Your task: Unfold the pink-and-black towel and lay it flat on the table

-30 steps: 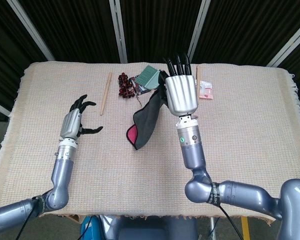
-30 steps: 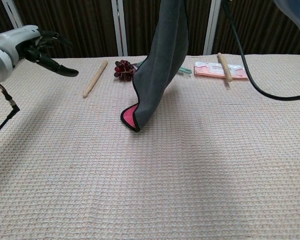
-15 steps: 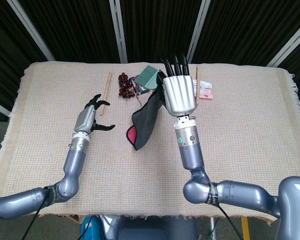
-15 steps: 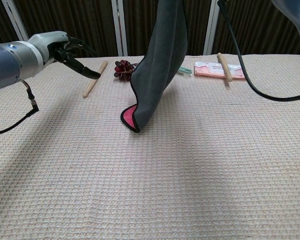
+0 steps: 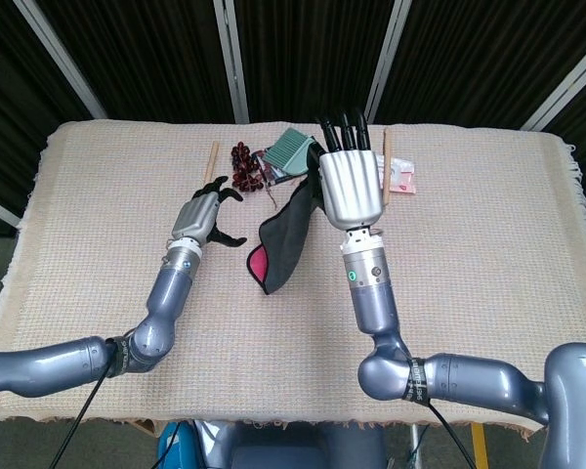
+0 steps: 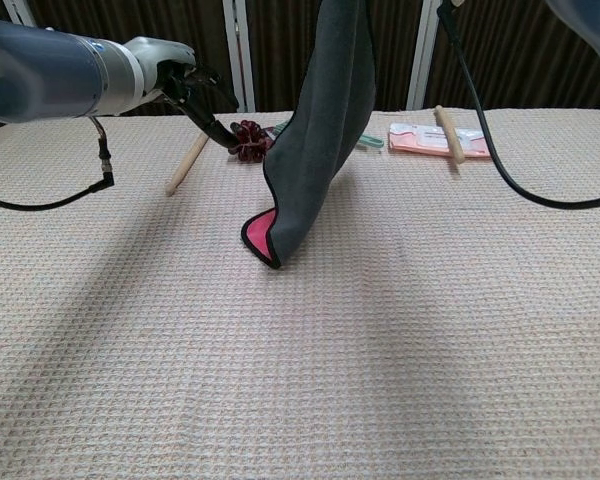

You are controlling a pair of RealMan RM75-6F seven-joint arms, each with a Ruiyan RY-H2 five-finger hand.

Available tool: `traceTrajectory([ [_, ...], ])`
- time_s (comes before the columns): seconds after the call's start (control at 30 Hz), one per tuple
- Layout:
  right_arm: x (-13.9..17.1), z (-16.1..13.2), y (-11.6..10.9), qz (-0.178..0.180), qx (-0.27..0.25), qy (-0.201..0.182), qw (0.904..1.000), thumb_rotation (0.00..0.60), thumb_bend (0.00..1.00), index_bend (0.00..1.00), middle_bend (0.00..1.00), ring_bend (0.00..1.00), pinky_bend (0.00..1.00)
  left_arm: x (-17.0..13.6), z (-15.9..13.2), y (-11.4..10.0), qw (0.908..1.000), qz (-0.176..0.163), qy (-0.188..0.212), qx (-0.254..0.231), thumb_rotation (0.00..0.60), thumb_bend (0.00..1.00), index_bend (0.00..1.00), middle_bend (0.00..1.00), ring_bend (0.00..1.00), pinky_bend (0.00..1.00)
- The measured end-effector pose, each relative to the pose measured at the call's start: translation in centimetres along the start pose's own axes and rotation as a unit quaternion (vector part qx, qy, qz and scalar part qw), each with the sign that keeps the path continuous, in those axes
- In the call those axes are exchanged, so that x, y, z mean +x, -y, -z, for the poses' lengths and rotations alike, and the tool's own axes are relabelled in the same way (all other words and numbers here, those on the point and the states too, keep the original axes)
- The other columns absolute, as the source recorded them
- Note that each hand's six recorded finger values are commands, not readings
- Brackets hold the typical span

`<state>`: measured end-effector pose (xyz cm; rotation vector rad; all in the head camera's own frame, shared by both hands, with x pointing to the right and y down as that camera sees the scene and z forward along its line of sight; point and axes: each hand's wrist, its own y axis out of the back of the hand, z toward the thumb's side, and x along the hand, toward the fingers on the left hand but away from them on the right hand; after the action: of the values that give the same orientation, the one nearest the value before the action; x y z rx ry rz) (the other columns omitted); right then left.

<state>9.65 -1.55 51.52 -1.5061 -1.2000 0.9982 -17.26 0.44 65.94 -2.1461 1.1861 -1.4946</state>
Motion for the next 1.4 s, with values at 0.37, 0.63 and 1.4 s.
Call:
traceTrajectory([
  [0.37, 0.3, 0.0, -0.1, -0.004, 0.002, -0.002, 1.0000, 0.600, 0.51, 0.59, 0.21, 0.09, 0.00, 1.3, -1.8, 0.5, 0.9974, 0.018, -0.023, 0.065, 0.600, 0.26, 0.29, 0.00, 0.00, 0.00],
  [0.63, 0.7, 0.1, 0.3, -0.012, 0.004, 0.000, 0.9999, 0.600, 0.51, 0.59, 0.21, 0.09, 0.00, 2.0, -3.2, 2.4, 0.9969, 0.039, -0.013, 0.068, 0.600, 0.26, 0.30, 0.00, 0.00, 0.00],
  [1.4, 0.9, 0.2, 0.1, -0.013, 0.001, 0.002, 0.9999, 0.600, 0.51, 0.59, 0.21, 0.09, 0.00, 2.2, -4.8, 6.5, 0.9959, 0.069, 0.025, 0.053, 0.600, 0.32, 0.50, 0.00, 0.00, 0.00],
])
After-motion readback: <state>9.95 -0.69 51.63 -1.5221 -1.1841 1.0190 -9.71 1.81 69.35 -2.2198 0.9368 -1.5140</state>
